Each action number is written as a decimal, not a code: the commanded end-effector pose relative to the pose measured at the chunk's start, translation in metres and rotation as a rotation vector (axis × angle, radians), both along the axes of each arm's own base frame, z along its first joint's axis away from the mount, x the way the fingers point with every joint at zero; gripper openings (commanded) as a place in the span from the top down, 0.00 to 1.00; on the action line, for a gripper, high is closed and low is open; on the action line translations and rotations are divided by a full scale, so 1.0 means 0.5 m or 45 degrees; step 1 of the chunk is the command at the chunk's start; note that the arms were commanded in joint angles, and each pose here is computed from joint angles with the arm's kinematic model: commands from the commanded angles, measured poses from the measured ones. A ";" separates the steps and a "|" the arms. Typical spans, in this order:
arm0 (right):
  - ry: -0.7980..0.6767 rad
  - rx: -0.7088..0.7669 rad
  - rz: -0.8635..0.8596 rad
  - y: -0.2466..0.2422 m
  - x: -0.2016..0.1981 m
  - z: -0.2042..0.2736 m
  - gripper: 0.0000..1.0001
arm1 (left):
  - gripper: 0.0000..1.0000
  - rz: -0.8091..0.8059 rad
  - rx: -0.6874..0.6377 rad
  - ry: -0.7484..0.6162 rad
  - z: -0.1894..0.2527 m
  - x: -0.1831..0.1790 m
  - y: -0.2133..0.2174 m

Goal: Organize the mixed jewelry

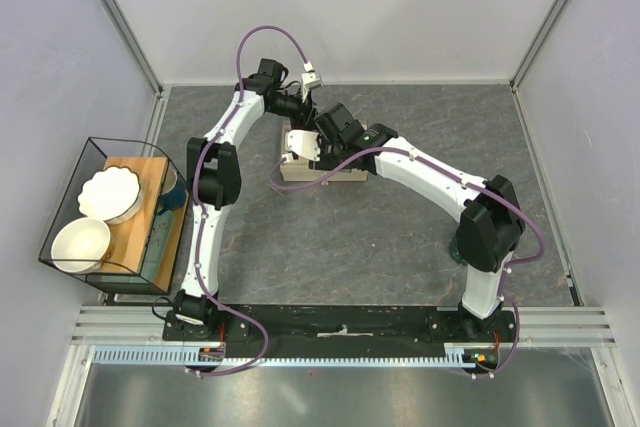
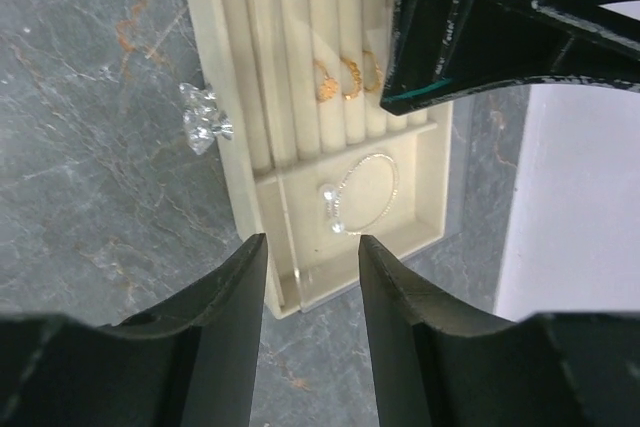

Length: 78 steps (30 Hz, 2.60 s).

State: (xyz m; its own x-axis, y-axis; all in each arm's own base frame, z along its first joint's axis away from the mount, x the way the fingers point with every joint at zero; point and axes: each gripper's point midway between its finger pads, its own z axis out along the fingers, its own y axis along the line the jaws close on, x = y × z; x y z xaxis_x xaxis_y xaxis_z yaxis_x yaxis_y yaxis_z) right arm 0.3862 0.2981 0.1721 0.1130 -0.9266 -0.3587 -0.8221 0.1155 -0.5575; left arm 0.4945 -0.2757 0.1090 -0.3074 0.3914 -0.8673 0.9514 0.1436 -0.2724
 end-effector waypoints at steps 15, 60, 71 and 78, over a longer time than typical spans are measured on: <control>0.263 0.080 0.042 0.003 -0.101 -0.059 0.56 | 0.14 0.003 0.024 -0.039 0.028 -0.007 -0.006; 0.082 0.006 -0.125 -0.005 0.052 -0.109 0.63 | 0.14 -0.015 0.008 -0.038 0.029 -0.016 -0.007; 0.103 0.034 -0.119 -0.011 0.041 -0.099 0.53 | 0.14 -0.004 0.026 -0.047 0.030 -0.014 -0.002; 0.149 0.084 -0.112 -0.012 0.010 -0.078 0.46 | 0.14 0.017 0.014 -0.090 0.055 -0.003 -0.004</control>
State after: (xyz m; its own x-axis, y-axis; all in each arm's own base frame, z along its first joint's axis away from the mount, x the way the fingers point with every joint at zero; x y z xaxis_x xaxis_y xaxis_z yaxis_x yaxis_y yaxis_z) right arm 0.3789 0.2949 0.0929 -0.0107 -0.9355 -0.3532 -0.9063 0.1583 -0.3918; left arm 0.4966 -0.2756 0.1086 -0.2902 0.3954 -0.8714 0.9564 0.1523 -0.2494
